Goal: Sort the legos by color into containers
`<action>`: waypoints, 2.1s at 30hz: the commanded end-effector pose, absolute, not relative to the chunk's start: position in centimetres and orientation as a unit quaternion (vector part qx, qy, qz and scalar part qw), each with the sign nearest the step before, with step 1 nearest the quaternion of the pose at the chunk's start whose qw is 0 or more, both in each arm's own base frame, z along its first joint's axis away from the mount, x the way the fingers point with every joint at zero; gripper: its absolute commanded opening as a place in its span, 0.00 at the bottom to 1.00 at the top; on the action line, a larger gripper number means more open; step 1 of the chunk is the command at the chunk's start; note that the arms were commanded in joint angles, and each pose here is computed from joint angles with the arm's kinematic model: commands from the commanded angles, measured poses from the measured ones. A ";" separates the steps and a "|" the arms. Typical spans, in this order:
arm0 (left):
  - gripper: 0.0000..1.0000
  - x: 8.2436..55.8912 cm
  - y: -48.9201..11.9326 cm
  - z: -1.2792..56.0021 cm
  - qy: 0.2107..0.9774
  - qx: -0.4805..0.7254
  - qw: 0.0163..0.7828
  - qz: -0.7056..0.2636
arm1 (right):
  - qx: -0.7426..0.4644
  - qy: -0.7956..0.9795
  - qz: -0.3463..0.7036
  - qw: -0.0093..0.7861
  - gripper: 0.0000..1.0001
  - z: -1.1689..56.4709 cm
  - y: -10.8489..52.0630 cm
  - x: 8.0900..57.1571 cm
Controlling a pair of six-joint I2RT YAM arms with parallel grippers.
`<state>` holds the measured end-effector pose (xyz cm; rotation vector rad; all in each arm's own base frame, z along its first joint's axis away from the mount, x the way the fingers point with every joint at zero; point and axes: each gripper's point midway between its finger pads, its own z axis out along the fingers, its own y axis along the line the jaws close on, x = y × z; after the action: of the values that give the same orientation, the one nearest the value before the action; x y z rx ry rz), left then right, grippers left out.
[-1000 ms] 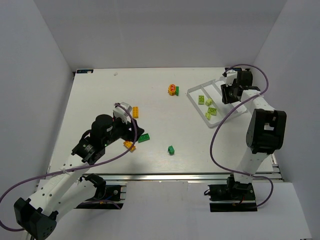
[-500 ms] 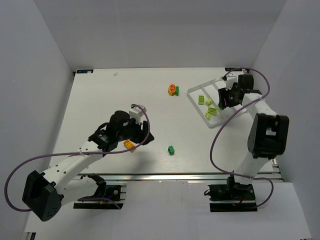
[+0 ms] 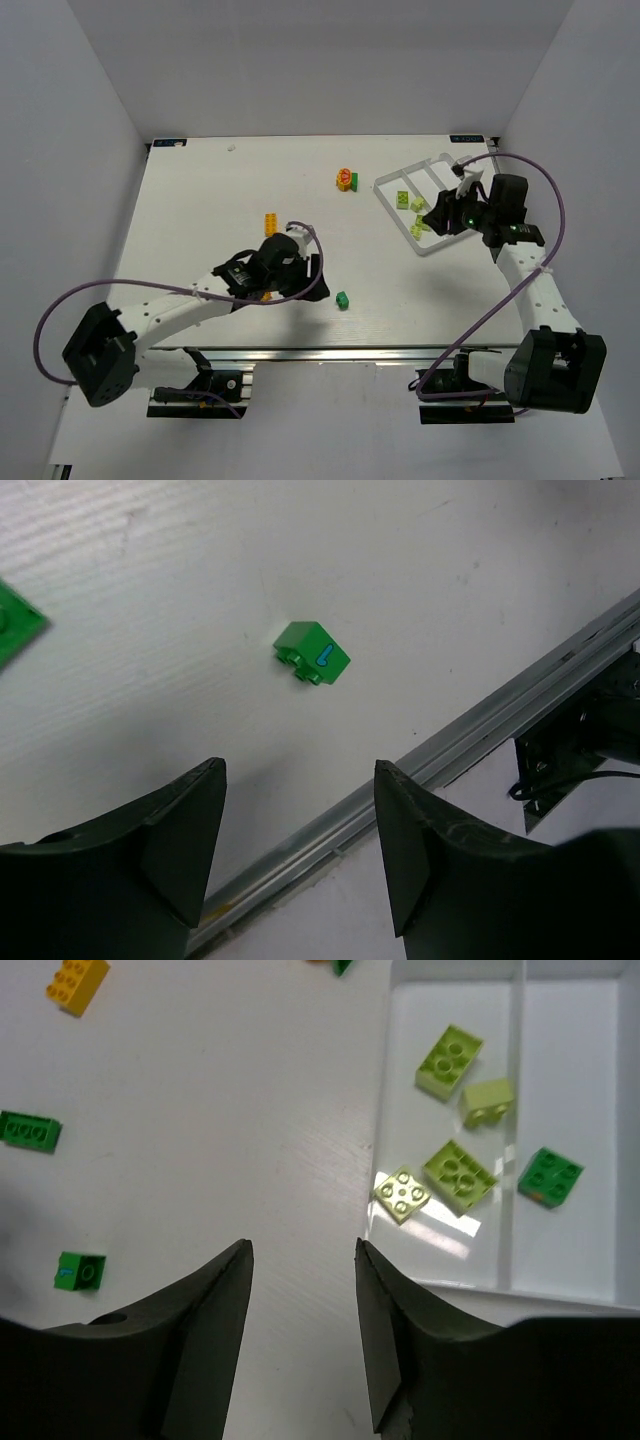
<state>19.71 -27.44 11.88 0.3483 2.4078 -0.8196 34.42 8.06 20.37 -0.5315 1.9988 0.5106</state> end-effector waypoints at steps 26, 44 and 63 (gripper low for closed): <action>0.67 21.5 -34.8 4.9 0.959 -0.057 0.224 -0.163 | -0.248 0.784 0.218 0.526 0.56 21.6 9.1 31.9; 0.00 28.1 -42.5 15.4 0.896 0.017 0.332 -0.295 | -0.196 0.762 0.157 0.597 0.24 25.2 6.6 32.1; 0.03 43.8 -57.7 22.2 0.730 0.052 0.492 -0.472 | -0.140 0.746 0.117 0.640 0.00 27.5 3.9 31.8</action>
<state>43.31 -55.57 16.54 0.1127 1.9678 -0.9894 31.58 4.02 26.82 -0.3260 1.7363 0.2681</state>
